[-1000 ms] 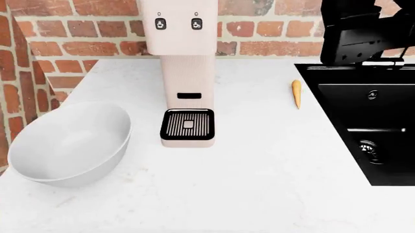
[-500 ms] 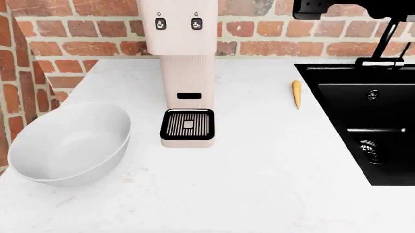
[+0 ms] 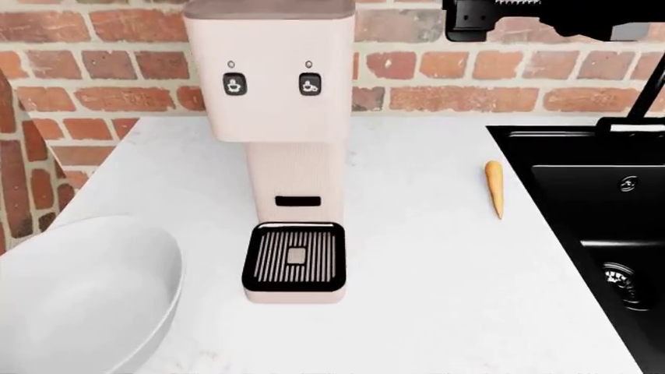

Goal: Place the two vegetables and bowl onto the tray for setting up a vegetable dip station.

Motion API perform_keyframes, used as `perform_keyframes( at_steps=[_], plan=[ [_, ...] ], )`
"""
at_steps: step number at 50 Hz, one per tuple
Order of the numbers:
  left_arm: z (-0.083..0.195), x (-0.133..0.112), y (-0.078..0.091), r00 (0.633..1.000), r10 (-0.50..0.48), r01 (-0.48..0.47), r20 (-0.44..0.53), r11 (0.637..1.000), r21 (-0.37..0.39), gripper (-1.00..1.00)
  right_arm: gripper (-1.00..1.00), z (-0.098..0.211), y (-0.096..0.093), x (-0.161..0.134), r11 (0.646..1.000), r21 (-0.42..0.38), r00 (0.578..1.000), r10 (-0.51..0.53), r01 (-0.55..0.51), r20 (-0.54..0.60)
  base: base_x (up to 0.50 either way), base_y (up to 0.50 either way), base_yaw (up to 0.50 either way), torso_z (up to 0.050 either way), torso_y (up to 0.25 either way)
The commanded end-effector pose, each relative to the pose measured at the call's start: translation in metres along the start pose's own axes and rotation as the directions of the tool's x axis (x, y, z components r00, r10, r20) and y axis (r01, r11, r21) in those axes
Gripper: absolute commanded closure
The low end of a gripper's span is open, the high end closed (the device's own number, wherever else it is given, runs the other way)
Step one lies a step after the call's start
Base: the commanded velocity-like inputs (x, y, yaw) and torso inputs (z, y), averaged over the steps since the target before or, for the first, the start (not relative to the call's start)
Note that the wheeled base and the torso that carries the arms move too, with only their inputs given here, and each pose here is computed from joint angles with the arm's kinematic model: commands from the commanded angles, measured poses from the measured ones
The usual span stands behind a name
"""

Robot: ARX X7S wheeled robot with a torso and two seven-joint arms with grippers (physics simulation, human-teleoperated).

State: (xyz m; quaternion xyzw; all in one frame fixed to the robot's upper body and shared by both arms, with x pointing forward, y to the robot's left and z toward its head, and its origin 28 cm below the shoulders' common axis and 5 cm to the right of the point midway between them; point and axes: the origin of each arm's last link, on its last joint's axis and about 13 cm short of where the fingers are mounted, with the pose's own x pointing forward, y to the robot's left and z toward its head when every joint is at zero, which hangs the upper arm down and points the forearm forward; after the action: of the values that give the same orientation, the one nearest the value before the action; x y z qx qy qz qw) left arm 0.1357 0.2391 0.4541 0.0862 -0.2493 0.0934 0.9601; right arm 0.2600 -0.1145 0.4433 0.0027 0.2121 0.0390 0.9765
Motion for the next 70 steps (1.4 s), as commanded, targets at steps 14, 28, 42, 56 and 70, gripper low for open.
perform_keyframes(
  at_steps=[14,28,42,56,70],
  plan=[
    [0.005,-0.003,0.002,0.999,0.023,-0.023,0.024,1.000,0.013,-1.00,-1.00,-0.005,-0.012,0.064,0.987,0.003,0.977,-0.158,0.160,-0.145,0.00,0.00,0.00,0.000,0.000],
    [0.004,-0.004,0.006,0.999,0.042,-0.042,0.030,0.999,0.011,-1.00,-1.00,-0.003,-0.024,0.088,0.979,0.038,0.970,-0.195,0.202,-0.148,0.00,0.00,0.00,0.000,0.000],
    [0.004,-0.008,0.010,0.998,0.060,-0.061,0.034,0.998,0.007,-1.00,-1.00,-0.021,-0.037,0.116,0.963,-0.008,0.942,-0.264,0.268,-0.208,0.00,0.00,0.00,0.000,0.000],
    [0.004,-0.006,0.012,0.997,0.069,-0.070,0.036,0.998,0.011,-1.00,-1.00,-0.034,-0.043,0.147,0.951,0.016,0.925,-0.297,0.309,-0.237,0.00,0.00,0.00,0.000,0.000],
    [0.004,-0.007,0.011,0.997,0.068,-0.069,0.036,0.998,0.014,-1.00,-1.00,-0.071,-0.053,0.163,0.936,0.020,0.875,-0.320,0.350,-0.363,0.00,0.00,0.00,0.000,0.000]
  ],
)
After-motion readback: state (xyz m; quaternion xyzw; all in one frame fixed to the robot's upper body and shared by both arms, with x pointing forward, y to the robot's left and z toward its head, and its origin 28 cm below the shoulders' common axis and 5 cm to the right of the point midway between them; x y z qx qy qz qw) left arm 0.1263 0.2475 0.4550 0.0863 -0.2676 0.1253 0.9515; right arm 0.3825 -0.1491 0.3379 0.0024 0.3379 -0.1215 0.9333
